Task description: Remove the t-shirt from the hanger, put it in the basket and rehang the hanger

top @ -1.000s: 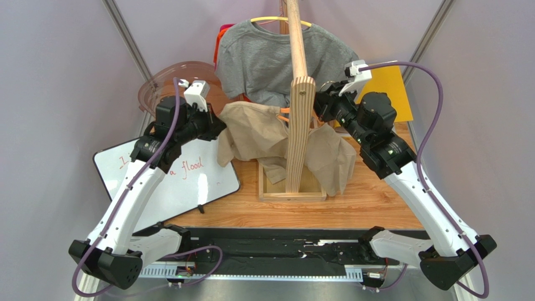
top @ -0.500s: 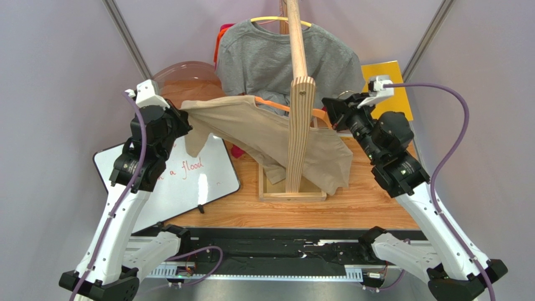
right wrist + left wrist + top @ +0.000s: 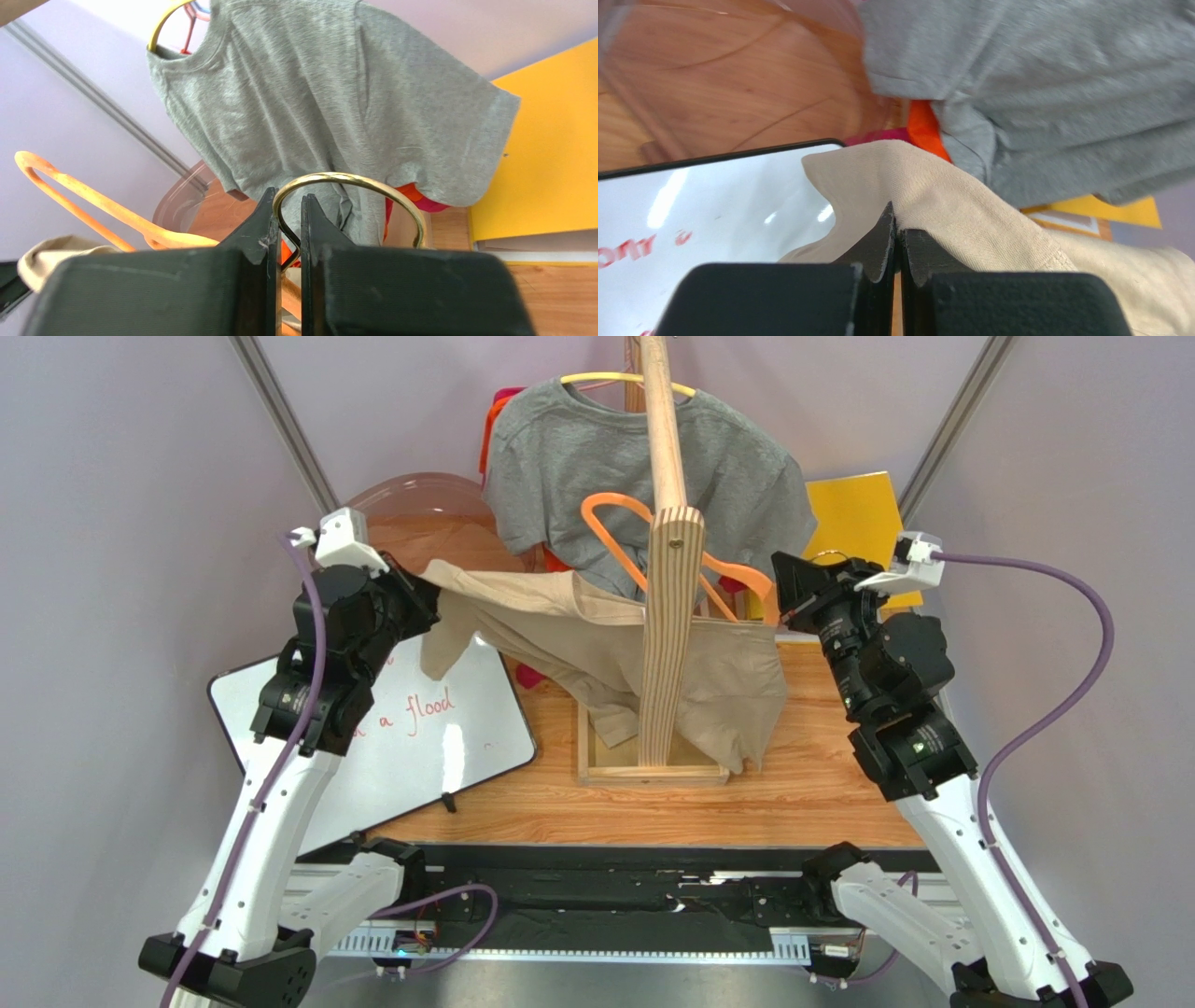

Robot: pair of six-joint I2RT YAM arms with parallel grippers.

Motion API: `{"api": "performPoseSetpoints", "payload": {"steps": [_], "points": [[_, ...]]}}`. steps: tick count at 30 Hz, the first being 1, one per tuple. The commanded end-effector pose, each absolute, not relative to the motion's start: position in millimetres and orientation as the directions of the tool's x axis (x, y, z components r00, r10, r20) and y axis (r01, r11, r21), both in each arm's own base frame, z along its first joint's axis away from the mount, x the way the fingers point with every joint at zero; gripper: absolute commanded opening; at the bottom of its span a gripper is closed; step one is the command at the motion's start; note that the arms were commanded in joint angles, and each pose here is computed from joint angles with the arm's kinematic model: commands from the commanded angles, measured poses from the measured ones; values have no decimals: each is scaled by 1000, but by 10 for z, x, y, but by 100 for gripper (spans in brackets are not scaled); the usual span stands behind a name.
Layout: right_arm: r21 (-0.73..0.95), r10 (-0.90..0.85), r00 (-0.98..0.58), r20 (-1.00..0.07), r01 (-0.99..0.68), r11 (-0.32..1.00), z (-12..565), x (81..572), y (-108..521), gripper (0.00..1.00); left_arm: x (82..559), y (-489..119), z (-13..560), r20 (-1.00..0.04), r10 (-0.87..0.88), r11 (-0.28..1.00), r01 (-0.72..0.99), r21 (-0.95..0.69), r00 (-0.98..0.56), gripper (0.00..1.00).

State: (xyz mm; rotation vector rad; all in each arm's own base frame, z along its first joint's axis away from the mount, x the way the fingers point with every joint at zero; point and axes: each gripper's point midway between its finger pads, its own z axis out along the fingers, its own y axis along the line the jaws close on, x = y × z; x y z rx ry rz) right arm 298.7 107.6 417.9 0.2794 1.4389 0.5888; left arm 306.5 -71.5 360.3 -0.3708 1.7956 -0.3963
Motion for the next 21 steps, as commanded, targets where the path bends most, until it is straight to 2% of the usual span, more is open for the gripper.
{"api": "performPoseSetpoints", "payload": {"steps": [1, 6, 10, 14, 15, 16, 18, 19, 20, 21], "points": [[457, 513, 79, -855, -352, 817, 4537, 3045, 1255, 0, 3141, -1290, 4071, -876, -408, 818, 323, -475, -256, 0], [432, 488, 3, -873, -461, 775, 4602, 3166, 1581, 0, 3190, -2017, 3899, -880, -259, 730, 517, -448, -398, 0], [431, 493, 14, -870, -465, 773, 4704, 3209, 1596, 0, 2989, -2449, 3735, -855, -236, 576, 642, -506, -462, 0], [418, 453, -21, -891, -422, 804, 4665, 3347, 1602, 0, 2850, -2489, 3525, -849, -207, 573, 644, -508, -486, 0], [416, 446, -31, -895, -420, 806, 4626, 3377, 1623, 0, 2828, -2475, 3491, -847, -203, 576, 639, -509, -492, 5], [417, 447, -33, -894, -423, 804, 4622, 3384, 1632, 0, 2789, -2427, 3418, -846, -183, 596, 628, -501, -501, 23], [416, 443, -37, -896, -424, 805, 4600, 3394, 1642, 0, 2738, -2356, 3410, -850, -167, 620, 617, -484, -499, 37], [412, 439, -39, -897, -427, 805, 4594, 3397, 1647, 0, 2685, -2261, 3397, -854, -155, 653, 597, -465, -496, 68], [408, 434, -41, -900, -430, 806, 4591, 3396, 1653, 0, 2647, -2205, 3426, -863, -148, 668, 595, -447, -483, 78], [402, 426, -46, -904, -433, 807, 4578, 3397, 1666, 0, 2605, -2160, 3499, -874, -146, 675, 600, -430, -463, 79]]}}
